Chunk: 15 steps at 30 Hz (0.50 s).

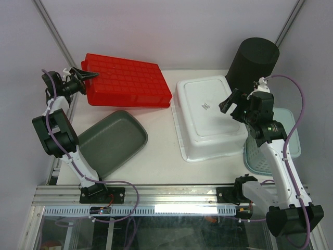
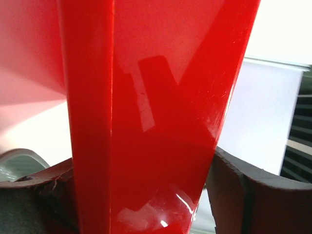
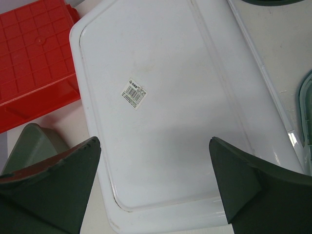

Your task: Turn the large container upside down

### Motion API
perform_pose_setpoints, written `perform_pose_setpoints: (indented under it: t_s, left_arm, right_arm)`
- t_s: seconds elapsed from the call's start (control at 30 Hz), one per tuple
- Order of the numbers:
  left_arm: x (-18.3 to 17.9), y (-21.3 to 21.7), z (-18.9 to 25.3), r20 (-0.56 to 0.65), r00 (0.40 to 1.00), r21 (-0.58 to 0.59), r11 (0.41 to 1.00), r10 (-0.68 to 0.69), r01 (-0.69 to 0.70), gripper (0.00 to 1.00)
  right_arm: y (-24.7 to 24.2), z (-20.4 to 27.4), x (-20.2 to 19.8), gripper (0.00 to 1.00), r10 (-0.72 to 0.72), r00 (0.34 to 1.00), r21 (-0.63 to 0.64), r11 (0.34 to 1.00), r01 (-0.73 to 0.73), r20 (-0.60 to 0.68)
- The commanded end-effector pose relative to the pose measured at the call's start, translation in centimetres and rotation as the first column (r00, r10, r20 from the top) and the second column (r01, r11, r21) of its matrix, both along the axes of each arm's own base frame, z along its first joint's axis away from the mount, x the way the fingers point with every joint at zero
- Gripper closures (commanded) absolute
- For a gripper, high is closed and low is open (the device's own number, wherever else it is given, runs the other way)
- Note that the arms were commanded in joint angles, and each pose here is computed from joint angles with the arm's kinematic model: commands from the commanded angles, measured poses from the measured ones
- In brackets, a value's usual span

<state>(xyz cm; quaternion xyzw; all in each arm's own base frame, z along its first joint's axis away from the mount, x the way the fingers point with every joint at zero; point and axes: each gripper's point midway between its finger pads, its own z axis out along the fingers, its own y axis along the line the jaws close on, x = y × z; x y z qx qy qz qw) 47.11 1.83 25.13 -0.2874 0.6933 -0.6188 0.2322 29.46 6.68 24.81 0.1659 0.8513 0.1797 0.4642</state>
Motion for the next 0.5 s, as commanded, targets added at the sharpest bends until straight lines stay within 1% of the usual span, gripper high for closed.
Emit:
perform_pose_setpoints:
  t_s: [0.0,0.13,0.23,0.27,0.47]
  left_arm:
    - [-0.1,1.2,-0.9,0.008,1.000,0.210,0.977,0.030,-0.031,0.25]
    - [0.1,1.6,-2.8,-0.024,0.999,0.241,0.970,0.046,-0.039,0.12]
    - [0.3,2.4,-4.4,-0.065,0.995,0.311,0.949,0.072,-0.049,0.02]
    - [0.2,2.7,-5.0,-0.092,0.992,0.337,0.940,0.085,-0.049,0.01]
    - [0.0,4.4,-5.3,-0.089,0.988,0.499,0.864,0.127,-0.066,0.01]
  right_arm:
    - [0.1,1.7,0.5,0.03,-0.001,0.998,0.020,1.000,-0.001,0.070]
    - [0.2,1.8,0.5,0.03,0.006,0.998,0.015,1.000,-0.007,0.068]
    - [0.1,1.9,0.4,0.03,0.004,0.997,0.015,1.000,-0.005,0.071]
    - [0.1,1.9,0.4,0.03,0.003,0.997,0.014,1.000,-0.004,0.071]
    - [0.0,1.7,0.4,0.02,-0.005,0.998,0.009,1.000,0.004,0.066]
